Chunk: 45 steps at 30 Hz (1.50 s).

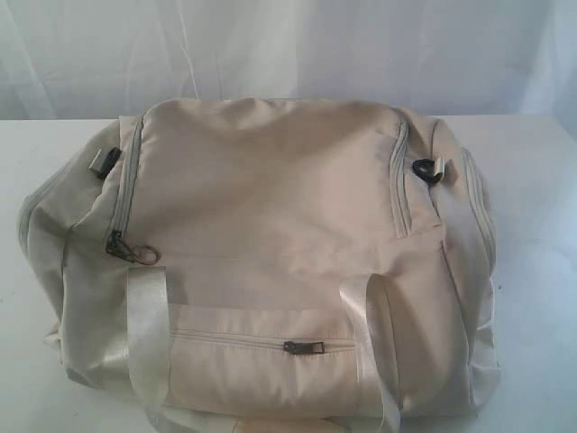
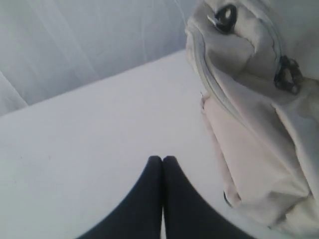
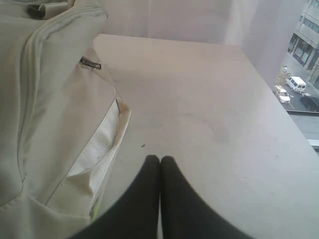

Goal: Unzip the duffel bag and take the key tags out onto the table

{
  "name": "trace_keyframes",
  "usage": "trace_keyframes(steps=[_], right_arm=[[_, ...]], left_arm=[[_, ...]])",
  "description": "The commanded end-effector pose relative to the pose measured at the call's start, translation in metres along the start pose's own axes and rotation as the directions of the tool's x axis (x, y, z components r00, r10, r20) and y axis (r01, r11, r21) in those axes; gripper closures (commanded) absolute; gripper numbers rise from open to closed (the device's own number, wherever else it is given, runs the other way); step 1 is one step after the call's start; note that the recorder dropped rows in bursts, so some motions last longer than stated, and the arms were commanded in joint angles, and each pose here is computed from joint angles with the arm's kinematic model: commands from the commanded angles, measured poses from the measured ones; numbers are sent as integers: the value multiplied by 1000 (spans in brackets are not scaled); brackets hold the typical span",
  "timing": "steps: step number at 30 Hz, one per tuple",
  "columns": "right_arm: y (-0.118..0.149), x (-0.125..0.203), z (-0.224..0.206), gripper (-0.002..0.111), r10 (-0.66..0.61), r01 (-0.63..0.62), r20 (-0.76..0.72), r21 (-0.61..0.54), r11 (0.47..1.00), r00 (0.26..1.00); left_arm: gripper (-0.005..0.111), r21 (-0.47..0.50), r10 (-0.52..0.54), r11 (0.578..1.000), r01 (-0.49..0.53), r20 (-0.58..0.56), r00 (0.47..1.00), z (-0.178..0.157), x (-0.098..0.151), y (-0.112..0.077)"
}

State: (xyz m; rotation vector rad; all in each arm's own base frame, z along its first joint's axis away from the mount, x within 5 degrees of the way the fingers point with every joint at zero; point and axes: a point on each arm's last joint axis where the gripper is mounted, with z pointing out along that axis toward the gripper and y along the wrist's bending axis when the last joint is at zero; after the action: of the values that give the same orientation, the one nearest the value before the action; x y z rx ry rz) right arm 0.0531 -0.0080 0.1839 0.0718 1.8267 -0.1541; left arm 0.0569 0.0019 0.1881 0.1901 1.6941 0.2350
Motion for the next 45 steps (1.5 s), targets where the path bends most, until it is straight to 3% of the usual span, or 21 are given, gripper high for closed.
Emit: trace_keyframes(steps=[1, 10, 18, 45], right_arm=[[0, 1, 0, 108, -3, 3, 2, 3, 1000, 1000], [0, 1, 0, 108, -3, 3, 2, 3, 1000, 1000], [0, 1, 0, 108, -3, 3, 2, 3, 1000, 1000], [0, 1, 0, 108, -3, 3, 2, 3, 1000, 1000]], left_arm=[[107, -26, -172, 984, 178, 151, 973, -5, -24, 8], [107, 62, -188, 980, 190, -44, 981, -53, -90, 18], [107, 130, -177, 972, 194, -130, 976, -98, -122, 20], [107, 264, -283, 917, 298, -95, 955, -109, -136, 10]])
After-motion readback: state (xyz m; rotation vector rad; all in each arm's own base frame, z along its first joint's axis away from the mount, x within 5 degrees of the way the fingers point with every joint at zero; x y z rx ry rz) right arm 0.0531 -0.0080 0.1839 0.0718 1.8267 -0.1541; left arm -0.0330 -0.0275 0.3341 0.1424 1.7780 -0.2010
